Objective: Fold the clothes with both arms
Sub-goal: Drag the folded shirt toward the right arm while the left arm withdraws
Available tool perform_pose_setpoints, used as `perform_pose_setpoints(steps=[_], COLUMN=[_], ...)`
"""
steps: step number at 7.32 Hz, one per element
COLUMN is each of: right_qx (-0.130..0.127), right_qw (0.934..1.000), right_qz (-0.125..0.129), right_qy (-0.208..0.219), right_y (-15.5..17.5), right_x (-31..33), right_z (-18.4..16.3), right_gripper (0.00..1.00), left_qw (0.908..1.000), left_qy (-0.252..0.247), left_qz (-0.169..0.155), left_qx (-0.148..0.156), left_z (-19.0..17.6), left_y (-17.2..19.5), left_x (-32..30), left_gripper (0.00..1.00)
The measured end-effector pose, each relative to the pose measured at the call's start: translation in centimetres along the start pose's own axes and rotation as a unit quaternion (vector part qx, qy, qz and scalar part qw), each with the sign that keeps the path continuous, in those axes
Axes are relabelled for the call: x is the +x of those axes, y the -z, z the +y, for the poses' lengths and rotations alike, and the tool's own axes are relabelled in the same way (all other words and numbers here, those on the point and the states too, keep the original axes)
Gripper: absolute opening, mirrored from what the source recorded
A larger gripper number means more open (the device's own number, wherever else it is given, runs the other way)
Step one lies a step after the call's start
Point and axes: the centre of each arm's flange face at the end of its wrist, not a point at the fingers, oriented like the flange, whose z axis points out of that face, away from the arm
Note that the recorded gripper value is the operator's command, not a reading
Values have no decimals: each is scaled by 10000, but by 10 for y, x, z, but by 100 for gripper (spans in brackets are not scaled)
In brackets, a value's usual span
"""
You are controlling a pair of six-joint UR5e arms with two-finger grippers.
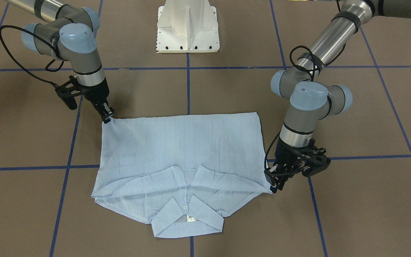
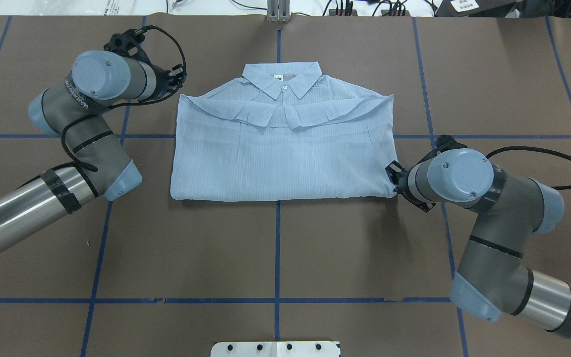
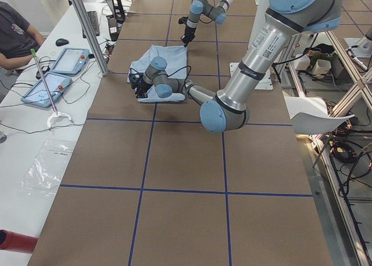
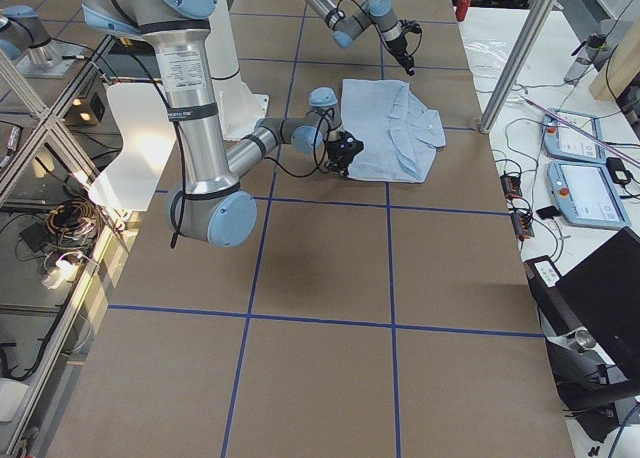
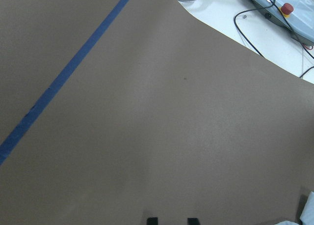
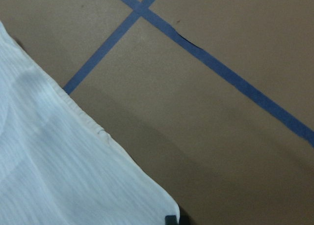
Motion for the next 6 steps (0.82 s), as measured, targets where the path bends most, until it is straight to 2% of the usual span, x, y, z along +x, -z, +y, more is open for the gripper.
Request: perform_pose_setpoints(steps=[2, 3, 4, 5, 6], right_qx=[-427, -713, -1080, -1556, -2036], right_qw=[9990, 9966, 9913, 9806, 9656], right_qz=[133, 283, 518, 865, 1232], right_qy=[97, 296, 552, 819, 1049], right_y=[38, 56, 70, 82, 92], right_x=[44, 75, 107, 137, 165], right_z=[6, 25, 50, 79, 111], right_gripper=[0, 0, 0, 0, 19], left_qw=[9998, 9994, 9985, 9965, 9934], left_qy=[-2, 2, -5, 29, 161], left_qz=[187, 339, 509, 678, 831], left_qx=[-22, -63, -218, -484, -768], left_z=[1, 3, 7, 14, 23], left_y=[17, 31, 47, 66, 86], left_x=[13, 23, 30, 32, 35], left_gripper=[32, 32, 32, 32, 34])
